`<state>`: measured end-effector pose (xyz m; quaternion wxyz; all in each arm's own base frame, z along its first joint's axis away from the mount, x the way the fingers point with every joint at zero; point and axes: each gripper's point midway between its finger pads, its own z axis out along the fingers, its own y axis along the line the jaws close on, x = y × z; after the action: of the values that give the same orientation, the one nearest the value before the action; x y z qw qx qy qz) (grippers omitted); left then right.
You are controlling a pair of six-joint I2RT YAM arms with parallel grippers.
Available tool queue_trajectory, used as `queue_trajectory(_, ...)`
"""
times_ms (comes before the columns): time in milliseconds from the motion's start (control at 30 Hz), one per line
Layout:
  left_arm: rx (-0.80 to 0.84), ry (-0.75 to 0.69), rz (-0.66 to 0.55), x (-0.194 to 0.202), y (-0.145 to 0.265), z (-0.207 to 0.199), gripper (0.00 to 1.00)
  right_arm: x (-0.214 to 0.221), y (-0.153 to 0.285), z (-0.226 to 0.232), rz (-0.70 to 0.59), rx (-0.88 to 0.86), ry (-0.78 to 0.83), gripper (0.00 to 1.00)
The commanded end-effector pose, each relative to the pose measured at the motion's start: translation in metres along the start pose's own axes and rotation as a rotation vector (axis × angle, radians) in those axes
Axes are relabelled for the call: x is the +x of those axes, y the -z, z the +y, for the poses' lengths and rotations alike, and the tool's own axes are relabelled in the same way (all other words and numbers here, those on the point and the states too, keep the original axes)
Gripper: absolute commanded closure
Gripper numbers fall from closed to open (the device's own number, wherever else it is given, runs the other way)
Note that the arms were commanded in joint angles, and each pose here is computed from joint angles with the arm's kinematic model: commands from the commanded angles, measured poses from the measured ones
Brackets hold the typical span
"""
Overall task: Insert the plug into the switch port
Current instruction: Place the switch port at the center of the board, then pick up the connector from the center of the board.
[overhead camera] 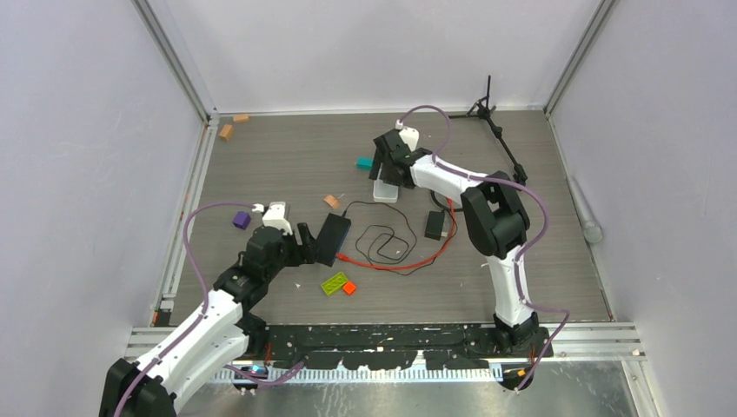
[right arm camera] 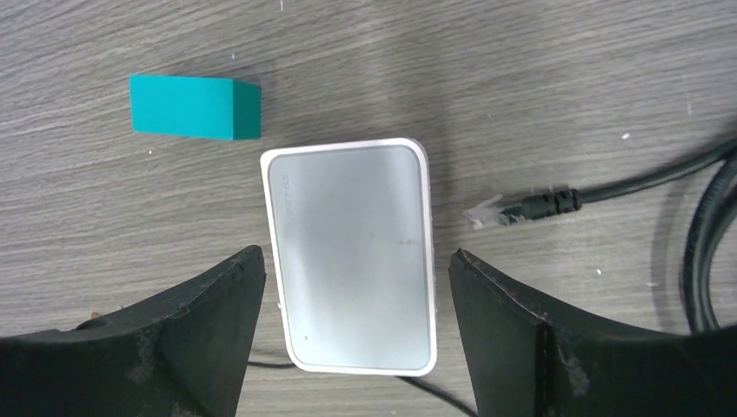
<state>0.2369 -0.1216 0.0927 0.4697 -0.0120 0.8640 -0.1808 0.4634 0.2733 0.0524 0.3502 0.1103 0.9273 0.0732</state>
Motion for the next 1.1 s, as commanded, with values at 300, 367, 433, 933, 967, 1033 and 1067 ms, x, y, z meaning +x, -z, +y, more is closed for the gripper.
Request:
queue_trajectory(300, 0.029, -0.013, -0.031, -0.015, -0.002, -0.010, 0.28, 0.015, 0.023, 0.037, 0.025, -0.154, -0.051, 0.18)
queue_trajectory(367, 0.029, -0.014, -0.036, -0.015, -0.001, -0.009, 0.28, 0.019, 0.026, 0.059, 0.041, -0.234, -0.048, 0.18)
queue_trajectory(433, 0.029, -0.014, -0.042, -0.016, 0.000, -0.009, 0.28, 0.013, 0.034, 0.076, 0.022, -0.305, -0.051, 0.18)
queue_trajectory(933, 0.027, -0.008, -0.054, -0.017, 0.002, -0.008, 0.27, -0.032, 0.121, -0.115, -0.104, 0.028, 0.160, 0.18)
queue_trajectory(967, 0.027, -0.007, -0.055, -0.017, 0.002, -0.008, 0.27, -0.036, 0.124, -0.131, -0.101, 0.025, 0.129, 0.19)
queue_trajectory(1033, 0.028, -0.008, -0.056, -0.017, 0.002, -0.008, 0.28, -0.030, 0.125, -0.150, -0.073, 0.007, 0.102, 0.21)
queue_trajectory(1067, 0.030, -0.007, -0.056, -0.017, 0.002, -0.009, 0.27, -0.027, 0.125, -0.156, -0.061, -0.006, 0.090, 0.22)
